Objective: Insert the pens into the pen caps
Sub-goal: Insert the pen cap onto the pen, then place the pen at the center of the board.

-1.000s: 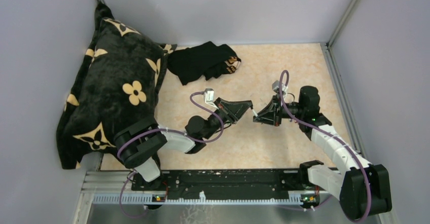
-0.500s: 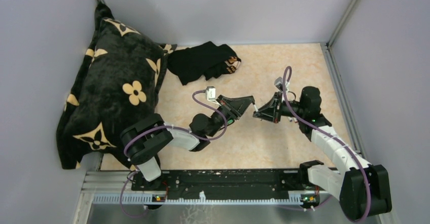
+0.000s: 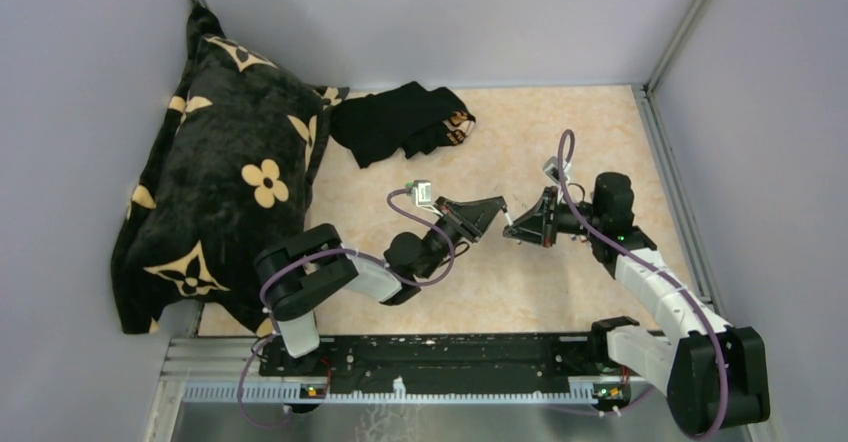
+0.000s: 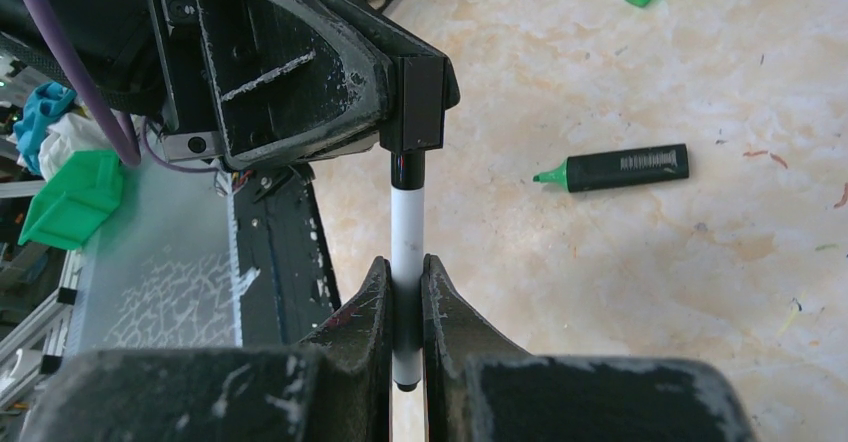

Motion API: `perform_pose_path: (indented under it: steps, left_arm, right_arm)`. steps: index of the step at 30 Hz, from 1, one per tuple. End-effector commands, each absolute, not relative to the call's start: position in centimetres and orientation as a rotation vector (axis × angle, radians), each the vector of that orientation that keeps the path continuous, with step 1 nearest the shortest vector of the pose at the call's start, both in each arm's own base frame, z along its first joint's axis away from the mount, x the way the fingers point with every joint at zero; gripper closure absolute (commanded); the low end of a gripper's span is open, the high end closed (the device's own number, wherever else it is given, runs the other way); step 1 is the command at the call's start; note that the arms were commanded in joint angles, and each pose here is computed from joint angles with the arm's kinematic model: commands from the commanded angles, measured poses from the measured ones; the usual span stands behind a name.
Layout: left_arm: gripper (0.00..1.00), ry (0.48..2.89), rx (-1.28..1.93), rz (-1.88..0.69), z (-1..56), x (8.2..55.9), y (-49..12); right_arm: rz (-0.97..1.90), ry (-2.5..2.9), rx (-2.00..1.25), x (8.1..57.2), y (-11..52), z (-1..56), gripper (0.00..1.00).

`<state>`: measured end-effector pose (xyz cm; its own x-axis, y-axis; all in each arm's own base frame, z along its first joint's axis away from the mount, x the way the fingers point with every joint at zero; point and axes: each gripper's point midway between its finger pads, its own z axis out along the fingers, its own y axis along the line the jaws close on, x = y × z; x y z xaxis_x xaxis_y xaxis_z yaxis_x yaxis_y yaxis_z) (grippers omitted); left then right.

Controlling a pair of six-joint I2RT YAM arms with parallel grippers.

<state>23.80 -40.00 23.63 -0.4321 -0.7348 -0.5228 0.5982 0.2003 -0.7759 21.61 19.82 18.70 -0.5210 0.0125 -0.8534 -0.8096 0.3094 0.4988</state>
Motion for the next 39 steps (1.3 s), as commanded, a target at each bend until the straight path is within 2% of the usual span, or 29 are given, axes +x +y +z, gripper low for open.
perform_pose_path:
  steps: [1,11,18,27,32,39]
  left_arm:
    - [1.0,1.298,0.051,-1.803,23.8,15.7,-42.3]
    - [1.0,1.499,0.117,-1.871,19.5,12.2,-43.9]
    - [1.0,1.438,0.029,-1.868,20.2,12.9,-43.1]
    - [0.66,1.303,-0.036,-1.728,24.0,15.5,-39.0]
    - [0.39,1.319,-0.058,-1.662,23.6,15.9,-36.6]
    - [0.14,1.405,0.115,-1.46,21.7,15.8,-34.4]
  right_arm:
    - [1.117,1.534,-0.828,23.9,19.6,23.6,1.0]
    - [0.937,1.567,-0.867,25.5,18.4,22.4,1.0]
    - [1.071,1.523,-0.951,23.4,19.4,21.6,1.0]
    - [1.07,1.485,-1.144,21.0,19.2,19.5,1.0]
    - [1.055,1.485,-1.176,20.6,19.0,19.0,1.0]
    - [0.81,1.591,-1.163,23.1,16.0,17.2,1.0]
